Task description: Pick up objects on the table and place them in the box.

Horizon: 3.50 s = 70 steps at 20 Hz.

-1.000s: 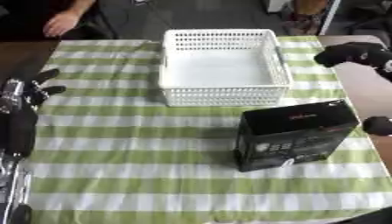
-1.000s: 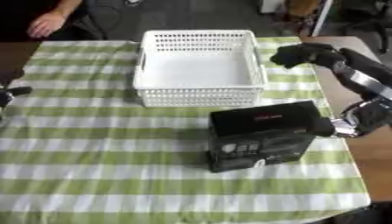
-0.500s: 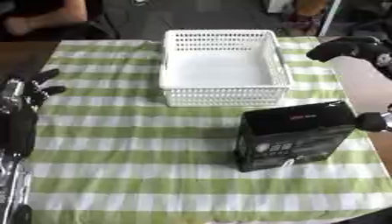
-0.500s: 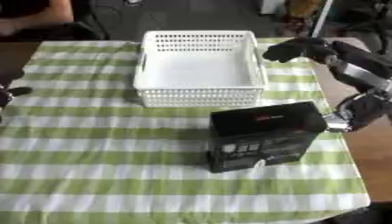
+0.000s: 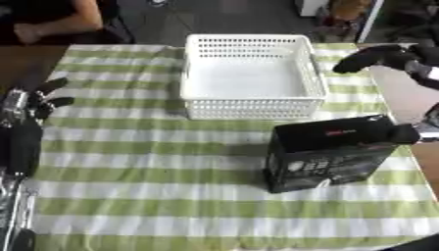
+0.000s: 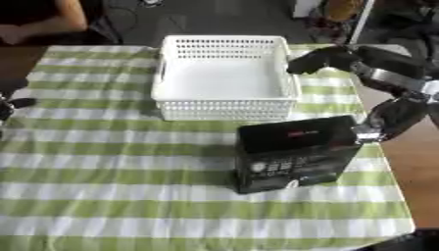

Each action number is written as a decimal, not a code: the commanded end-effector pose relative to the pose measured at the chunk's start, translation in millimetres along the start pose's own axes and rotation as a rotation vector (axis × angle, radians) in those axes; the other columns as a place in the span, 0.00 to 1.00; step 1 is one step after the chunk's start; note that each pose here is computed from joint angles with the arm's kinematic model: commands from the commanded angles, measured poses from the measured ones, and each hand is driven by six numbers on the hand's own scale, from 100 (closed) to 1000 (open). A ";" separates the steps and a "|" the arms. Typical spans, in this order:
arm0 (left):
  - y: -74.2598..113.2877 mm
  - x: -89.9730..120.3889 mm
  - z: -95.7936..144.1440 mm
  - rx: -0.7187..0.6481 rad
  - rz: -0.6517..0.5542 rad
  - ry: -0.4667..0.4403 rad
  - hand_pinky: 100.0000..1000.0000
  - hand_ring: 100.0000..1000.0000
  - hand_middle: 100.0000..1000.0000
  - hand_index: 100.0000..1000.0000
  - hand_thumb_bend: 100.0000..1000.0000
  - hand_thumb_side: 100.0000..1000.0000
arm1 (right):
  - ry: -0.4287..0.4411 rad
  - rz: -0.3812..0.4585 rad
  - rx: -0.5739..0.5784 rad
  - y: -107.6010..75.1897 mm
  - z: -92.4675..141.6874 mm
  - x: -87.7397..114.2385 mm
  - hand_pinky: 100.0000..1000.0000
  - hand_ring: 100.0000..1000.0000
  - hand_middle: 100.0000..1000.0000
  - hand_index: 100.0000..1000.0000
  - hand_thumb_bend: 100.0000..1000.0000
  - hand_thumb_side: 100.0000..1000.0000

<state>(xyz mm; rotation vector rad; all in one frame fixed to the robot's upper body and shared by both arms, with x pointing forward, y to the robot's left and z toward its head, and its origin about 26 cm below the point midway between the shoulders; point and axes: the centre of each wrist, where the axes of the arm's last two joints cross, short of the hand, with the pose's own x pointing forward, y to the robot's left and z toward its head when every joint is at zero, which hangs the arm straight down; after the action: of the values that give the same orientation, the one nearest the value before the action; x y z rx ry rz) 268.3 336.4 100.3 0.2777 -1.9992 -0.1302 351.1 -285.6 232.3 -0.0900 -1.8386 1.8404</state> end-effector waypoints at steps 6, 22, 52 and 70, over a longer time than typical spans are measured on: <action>2.1 5.1 -2.7 -0.012 -0.013 -0.021 0.70 0.83 0.96 0.92 0.00 1.00 | -0.082 0.122 0.180 -9.5 -0.4 -2.5 0.84 0.86 0.85 0.98 0.59 0.77; 0.9 5.2 -3.1 -0.020 -0.009 -0.022 0.70 0.83 0.96 0.91 0.00 1.00 | -0.080 0.107 0.210 9.0 -18.0 -12.6 0.83 0.86 0.85 0.98 0.60 0.74; 0.1 5.4 -3.5 -0.029 -0.006 -0.024 0.70 0.84 0.96 0.91 0.00 1.00 | -0.050 0.025 0.309 49.6 -27.9 -35.8 0.82 0.85 0.84 0.98 0.59 0.76; -0.4 5.2 -3.6 -0.030 -0.003 -0.024 0.70 0.84 0.96 0.91 0.00 1.00 | -0.030 -0.004 0.318 64.1 -33.2 -47.2 0.81 0.85 0.84 0.98 0.59 0.76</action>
<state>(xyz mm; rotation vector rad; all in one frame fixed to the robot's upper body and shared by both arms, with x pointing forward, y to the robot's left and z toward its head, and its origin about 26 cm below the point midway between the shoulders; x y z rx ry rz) 268.4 335.5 100.0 0.2629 -1.9964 -0.1500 383.2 -266.6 148.2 -0.0087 -1.5975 1.8246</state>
